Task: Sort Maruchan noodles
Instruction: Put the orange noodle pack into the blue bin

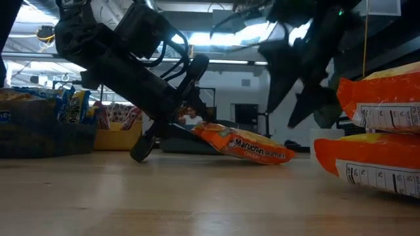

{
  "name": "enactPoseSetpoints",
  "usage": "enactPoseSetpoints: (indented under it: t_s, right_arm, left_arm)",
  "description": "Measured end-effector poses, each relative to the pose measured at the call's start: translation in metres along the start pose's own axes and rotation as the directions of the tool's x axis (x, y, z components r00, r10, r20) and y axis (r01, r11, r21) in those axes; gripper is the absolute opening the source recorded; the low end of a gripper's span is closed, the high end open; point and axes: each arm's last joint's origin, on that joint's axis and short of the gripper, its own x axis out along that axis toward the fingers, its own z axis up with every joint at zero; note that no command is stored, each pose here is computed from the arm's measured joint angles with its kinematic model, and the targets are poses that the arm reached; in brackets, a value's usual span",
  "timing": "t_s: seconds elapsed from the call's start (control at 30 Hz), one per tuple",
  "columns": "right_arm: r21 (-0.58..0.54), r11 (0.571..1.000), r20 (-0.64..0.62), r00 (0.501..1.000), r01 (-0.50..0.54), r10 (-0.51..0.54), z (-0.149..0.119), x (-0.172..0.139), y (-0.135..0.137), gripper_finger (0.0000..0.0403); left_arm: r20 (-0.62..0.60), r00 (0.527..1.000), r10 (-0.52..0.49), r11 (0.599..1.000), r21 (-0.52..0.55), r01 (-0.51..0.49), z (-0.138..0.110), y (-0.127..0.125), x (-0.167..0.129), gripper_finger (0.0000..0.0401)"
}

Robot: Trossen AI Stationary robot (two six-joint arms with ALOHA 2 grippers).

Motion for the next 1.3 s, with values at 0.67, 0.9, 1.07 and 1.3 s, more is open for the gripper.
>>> enactPoseSetpoints:
  t_s: [0.67,0.9,1.07,1.3]
  right_arm:
    - [0.047,0.983,0.094,0.979,0.178,-0.182,-0.009,-0.08,-0.035,0.028]
    - [0.046,0.977,0.097,0.972,0.21,-0.214,-0.012,-0.09,-0.042,0.028]
    - [0.051,0.978,0.14,0.968,0.202,-0.208,-0.014,-0.104,-0.047,0.028]
    - [0.093,0.985,0.244,0.956,0.146,-0.165,-0.013,-0.124,-0.053,0.028]
  left_arm:
    - [-0.017,0.857,-0.516,0.838,-0.219,0.5,0.034,-0.052,-0.007,0.0093]
    - [0.032,0.791,-0.611,0.764,-0.24,0.599,0.052,-0.071,-0.019,0.0091]
    - [0.081,0.798,-0.597,0.772,-0.212,0.599,0.073,-0.079,-0.027,0.0091]
    - [0.101,0.829,-0.551,0.812,-0.167,0.56,0.099,-0.086,-0.039,0.0091]
